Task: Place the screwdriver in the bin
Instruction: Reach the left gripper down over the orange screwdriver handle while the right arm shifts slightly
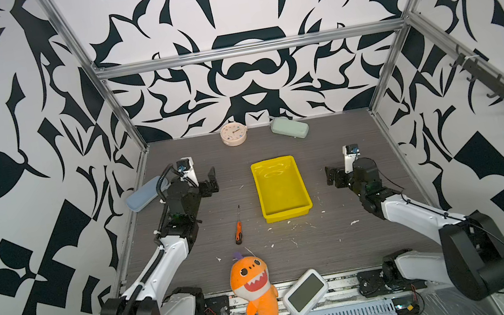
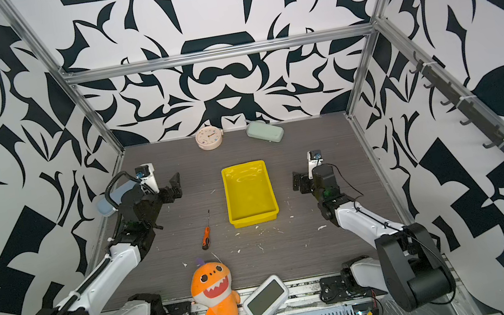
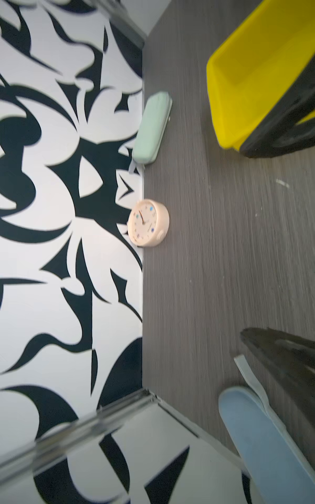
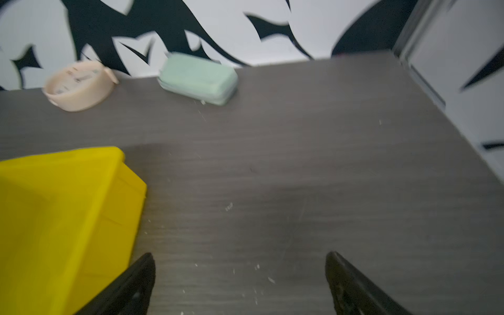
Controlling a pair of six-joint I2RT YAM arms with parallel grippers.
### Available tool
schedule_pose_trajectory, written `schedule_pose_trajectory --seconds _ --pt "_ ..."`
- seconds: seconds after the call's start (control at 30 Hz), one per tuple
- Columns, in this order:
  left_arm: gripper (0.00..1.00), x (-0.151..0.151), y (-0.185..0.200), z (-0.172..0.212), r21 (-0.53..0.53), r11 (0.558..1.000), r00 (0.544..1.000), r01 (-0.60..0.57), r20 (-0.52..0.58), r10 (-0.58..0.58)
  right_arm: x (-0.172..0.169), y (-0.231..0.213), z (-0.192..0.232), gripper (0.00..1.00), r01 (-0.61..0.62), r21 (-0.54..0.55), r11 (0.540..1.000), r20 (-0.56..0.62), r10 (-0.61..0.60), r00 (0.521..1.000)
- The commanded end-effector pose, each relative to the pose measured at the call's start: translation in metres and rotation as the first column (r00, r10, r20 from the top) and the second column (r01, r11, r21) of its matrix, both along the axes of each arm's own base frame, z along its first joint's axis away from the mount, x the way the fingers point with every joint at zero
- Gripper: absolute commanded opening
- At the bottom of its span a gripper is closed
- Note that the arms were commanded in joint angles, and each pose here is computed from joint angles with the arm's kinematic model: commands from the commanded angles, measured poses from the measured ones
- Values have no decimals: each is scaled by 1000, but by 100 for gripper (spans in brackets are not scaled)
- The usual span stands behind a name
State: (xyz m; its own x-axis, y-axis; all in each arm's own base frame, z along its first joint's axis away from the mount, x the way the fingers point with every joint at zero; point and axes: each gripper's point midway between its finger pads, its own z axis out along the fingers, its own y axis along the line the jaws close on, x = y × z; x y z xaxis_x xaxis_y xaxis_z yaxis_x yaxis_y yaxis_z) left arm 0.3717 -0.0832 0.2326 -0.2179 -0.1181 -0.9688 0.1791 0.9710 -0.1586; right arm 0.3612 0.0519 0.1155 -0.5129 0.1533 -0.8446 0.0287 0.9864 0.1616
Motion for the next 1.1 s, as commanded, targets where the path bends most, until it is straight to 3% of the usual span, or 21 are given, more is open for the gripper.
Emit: schedule_pose_trajectory --seconds 0.0,0.03,0.1,0.2,0.23,0.27,0.33,0.37,0.4,0.5,0.57,0.77,0.83,0.97,1.07 --pt "100 -14 -6 -24 -186 982 973 -36 -232 -8 3 -11 12 100 132 98 986 0 -133 991" --pt "100 -15 -9 -19 -175 984 972 -12 -233 -30 2 -12 12 100 147 118 982 -2 -148 989" --pt "99 -15 -7 -13 -176 984 971 -27 -240 -16 -11 -35 5 100 317 146 937 -53 -313 948" --pt "99 -17 12 -7 -175 975 966 -136 -243 91 -49 -78 -10 99 621 160 767 -138 -606 784" --pt "99 -19 23 -8 -179 962 955 -206 -250 158 -55 -84 -13 99 649 165 742 -133 -635 761" --pt "99 -22 43 -14 -188 925 923 -330 -270 274 -56 -85 -13 99 641 187 744 -112 -632 767" --pt "100 -35 83 -35 -239 779 804 -580 -323 499 -56 -82 -8 99 614 236 753 -80 -615 784" --pt "99 -42 96 -45 -279 704 750 -653 -365 551 -54 -78 -3 99 581 249 775 -56 -588 807" --pt "99 -42 95 -52 -317 694 754 -647 -404 518 -51 -70 4 100 534 281 798 -35 -547 836" --pt "96 -38 71 -63 -348 760 809 -548 -450 378 -46 -51 12 100 423 319 848 17 -452 892" --pt "95 -38 55 -75 -352 787 815 -507 -493 304 -43 -40 16 100 372 305 877 50 -404 913" --pt "86 -59 -2 -125 -333 864 746 -376 -663 69 -33 -12 17 100 282 238 929 58 -304 951" --pt "75 -70 -23 -134 -333 905 722 -264 -691 -43 -29 -6 15 100 263 238 935 43 -281 959" --pt "67 -95 -31 -147 -223 959 675 -173 -736 -49 -25 0 6 100 254 257 932 22 -268 963" --pt "59 -107 -29 -159 -178 970 649 -167 -760 -28 -25 1 4 100 256 263 930 18 -270 963"
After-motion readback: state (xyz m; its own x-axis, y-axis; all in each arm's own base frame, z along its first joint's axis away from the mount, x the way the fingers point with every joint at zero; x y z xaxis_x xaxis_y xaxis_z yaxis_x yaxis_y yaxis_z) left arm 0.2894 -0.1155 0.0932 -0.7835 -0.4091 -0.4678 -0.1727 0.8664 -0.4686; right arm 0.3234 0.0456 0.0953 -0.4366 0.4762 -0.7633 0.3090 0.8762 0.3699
